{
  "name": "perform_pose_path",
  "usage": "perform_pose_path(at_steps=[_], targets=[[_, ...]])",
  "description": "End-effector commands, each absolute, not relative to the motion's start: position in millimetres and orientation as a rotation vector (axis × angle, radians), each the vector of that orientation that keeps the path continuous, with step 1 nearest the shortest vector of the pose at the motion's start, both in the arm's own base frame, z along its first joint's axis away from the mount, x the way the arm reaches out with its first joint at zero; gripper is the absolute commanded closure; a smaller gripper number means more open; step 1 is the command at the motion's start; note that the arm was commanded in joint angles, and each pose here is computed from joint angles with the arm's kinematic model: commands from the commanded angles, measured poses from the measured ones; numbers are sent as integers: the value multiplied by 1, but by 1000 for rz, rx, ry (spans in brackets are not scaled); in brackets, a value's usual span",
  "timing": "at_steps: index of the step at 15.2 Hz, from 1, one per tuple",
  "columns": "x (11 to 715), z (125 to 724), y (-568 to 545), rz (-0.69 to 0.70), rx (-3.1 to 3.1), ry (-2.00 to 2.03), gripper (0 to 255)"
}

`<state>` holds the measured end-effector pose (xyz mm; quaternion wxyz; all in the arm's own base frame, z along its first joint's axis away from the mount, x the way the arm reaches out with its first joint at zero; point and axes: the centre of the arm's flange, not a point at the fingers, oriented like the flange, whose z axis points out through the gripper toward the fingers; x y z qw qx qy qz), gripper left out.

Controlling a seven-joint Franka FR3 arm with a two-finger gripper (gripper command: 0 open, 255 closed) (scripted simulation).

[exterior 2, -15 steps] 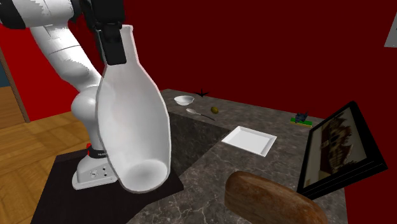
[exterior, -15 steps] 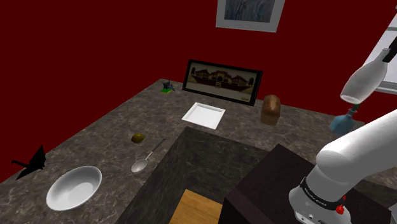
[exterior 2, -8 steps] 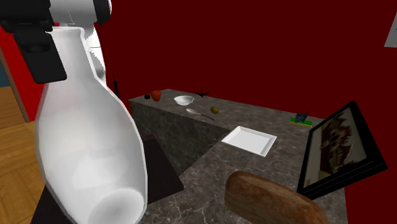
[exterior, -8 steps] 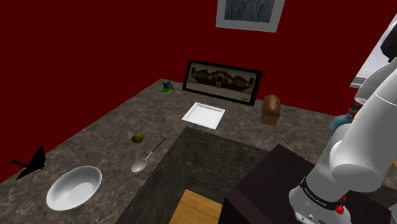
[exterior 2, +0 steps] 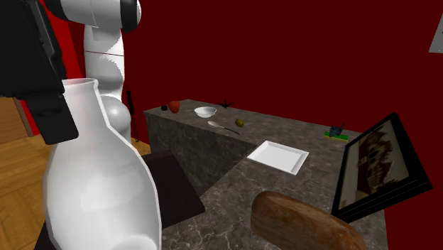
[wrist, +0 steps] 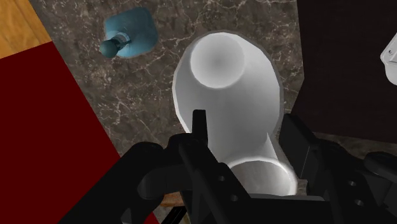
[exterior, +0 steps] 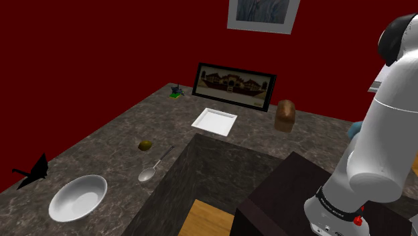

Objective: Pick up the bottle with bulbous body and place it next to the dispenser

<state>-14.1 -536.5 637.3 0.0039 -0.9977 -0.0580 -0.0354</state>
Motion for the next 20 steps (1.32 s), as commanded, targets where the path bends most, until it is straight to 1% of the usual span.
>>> perform_pose_path(at_steps=[1, 20], targets=[[-15, 627, -537, -111, -3128, -182, 255], [-15, 527, -537, -111, -3128, -182, 255]])
